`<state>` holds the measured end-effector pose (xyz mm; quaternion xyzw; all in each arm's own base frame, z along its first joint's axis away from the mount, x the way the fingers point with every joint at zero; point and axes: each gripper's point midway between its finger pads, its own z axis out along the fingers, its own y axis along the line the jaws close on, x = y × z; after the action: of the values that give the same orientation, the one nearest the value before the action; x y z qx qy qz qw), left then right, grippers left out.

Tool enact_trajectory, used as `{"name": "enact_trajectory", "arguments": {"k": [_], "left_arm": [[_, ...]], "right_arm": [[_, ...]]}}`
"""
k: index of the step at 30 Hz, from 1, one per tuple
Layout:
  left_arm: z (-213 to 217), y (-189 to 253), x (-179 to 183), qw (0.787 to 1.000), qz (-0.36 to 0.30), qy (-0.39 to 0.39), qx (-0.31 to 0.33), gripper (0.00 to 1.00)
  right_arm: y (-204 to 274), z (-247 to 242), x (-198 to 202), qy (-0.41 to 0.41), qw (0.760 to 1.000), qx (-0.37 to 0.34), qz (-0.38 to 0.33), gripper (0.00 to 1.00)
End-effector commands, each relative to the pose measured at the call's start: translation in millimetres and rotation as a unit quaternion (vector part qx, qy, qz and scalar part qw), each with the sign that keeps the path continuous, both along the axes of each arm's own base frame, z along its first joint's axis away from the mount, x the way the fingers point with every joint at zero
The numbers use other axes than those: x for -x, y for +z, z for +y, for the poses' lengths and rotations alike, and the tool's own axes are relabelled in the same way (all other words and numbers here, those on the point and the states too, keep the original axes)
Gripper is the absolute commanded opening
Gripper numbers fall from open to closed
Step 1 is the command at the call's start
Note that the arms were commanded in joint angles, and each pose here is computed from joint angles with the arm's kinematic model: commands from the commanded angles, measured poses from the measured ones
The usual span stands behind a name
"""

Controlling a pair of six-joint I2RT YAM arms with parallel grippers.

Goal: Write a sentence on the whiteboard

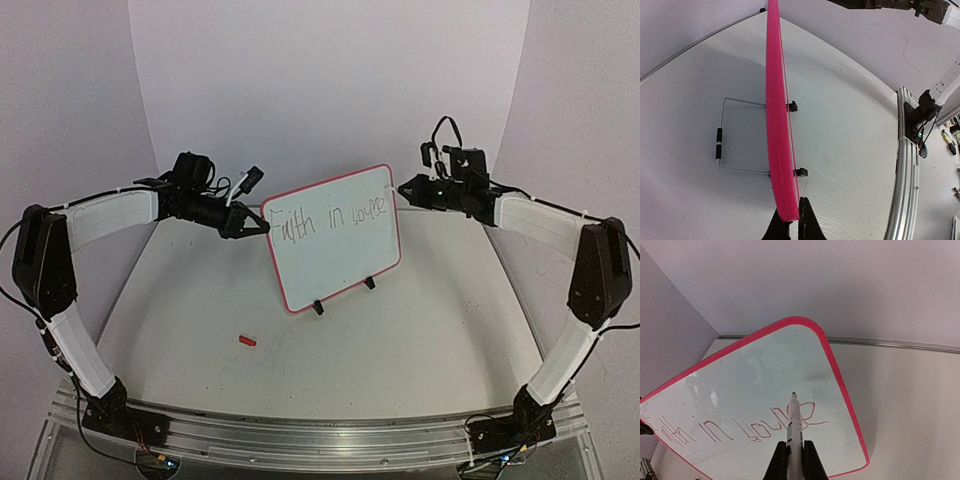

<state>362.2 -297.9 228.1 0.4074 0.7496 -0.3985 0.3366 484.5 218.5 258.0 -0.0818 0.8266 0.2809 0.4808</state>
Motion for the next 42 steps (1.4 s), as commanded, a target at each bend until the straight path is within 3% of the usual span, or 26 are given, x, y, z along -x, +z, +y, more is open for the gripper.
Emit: {"name": "enact_trajectory", "arguments": {"k": [1, 33, 42], "left_arm": [[-6.7, -19.4, 19.4, 0.999, 0.027, -0.023, -0.033, 0.00], [-7.3, -22.9, 18.6, 0.999, 0.030, -0.024, -0.034, 0.00], [-7.0, -21.7, 19.2, 0.999, 0.030, -0.024, -0.034, 0.00]], "right_arm": [[12.7, 3.3, -13.8, -0.004, 1.000, -0.005, -0.023, 0.00], [-58.4, -5.8, -9.7, -0.029, 0.999, 0.012, 0.037, 0.00], [-38.3, -17.7, -13.9, -0.064, 0.998, 0.018, 0.012, 0.00]]}}
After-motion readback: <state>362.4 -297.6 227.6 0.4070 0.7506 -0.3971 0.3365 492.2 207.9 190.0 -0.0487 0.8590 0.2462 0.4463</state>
